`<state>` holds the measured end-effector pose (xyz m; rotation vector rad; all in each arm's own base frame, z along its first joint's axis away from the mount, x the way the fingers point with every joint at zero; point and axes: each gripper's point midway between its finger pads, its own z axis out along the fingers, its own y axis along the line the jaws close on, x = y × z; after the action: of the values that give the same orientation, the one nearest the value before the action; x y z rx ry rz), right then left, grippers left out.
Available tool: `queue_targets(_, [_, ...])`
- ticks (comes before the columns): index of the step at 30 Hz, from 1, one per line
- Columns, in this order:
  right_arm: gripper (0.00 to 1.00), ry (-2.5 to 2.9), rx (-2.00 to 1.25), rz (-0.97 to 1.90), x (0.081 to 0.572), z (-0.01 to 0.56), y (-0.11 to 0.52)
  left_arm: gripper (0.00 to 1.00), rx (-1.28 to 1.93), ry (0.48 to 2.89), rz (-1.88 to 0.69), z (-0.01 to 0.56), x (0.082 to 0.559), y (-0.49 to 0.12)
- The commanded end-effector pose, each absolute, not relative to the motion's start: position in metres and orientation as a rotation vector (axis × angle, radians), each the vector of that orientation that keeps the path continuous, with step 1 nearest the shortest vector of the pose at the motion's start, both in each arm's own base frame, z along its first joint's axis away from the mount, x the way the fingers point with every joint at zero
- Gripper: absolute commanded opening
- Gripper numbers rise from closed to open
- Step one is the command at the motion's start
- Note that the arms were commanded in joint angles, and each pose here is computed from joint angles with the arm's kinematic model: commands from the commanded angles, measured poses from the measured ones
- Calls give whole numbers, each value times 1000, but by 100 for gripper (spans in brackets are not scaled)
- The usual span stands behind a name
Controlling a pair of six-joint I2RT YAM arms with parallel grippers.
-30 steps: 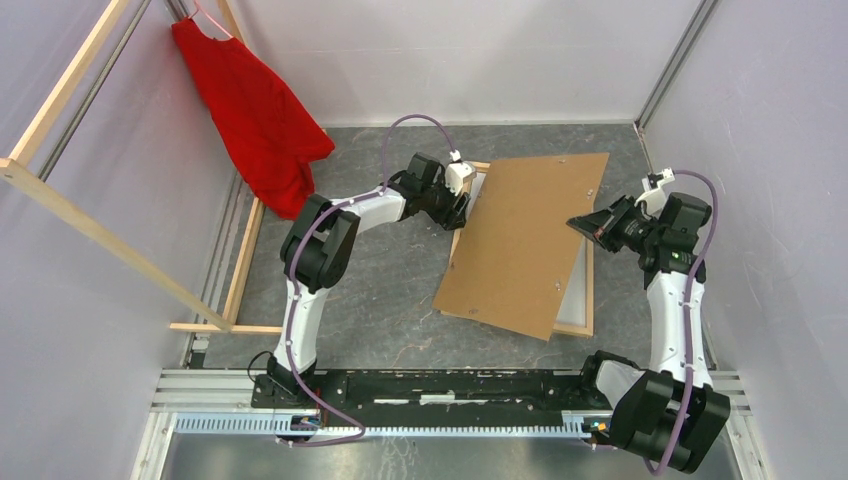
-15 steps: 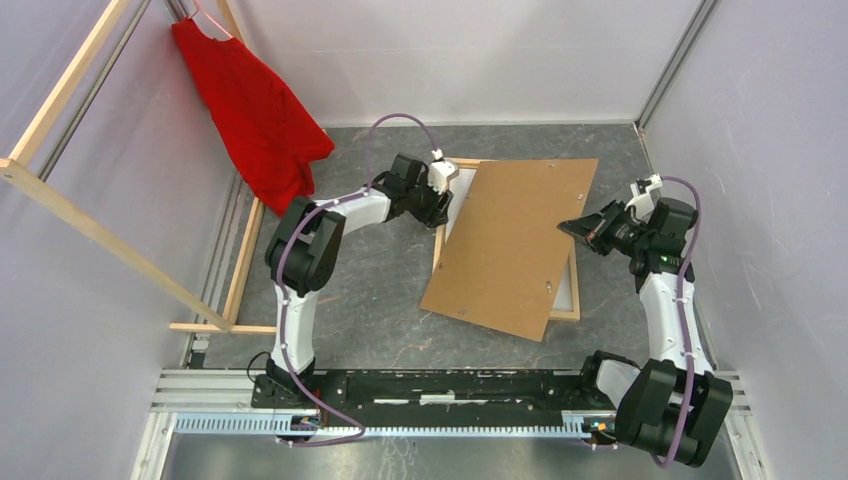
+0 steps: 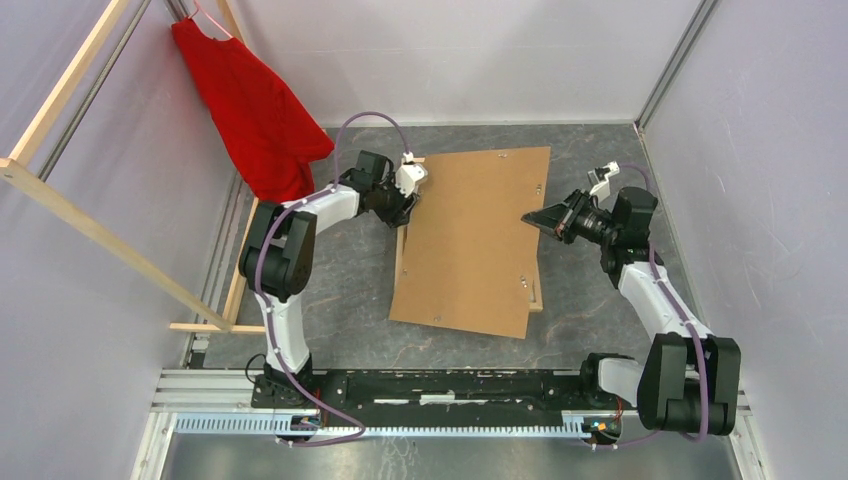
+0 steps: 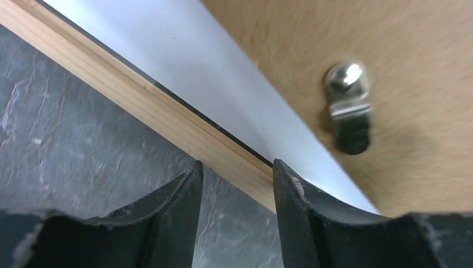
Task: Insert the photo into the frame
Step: Move the photo frame to the center of the board.
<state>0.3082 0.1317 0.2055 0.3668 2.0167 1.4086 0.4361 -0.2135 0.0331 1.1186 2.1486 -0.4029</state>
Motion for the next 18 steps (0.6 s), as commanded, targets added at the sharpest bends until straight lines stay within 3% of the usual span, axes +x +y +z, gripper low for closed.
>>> queue_targets(1, [0,1910,257,1499,311,240,142,55,1283,2144,-360,33,415,-181])
queue_targets(10, [0,1946,249,1519,321,225,147,57,1307,2136,-355,39,411,-158])
queue_targets(18, [0,1952,252,1579,342,218,153,90,1231,2015,-390,105,427,-159])
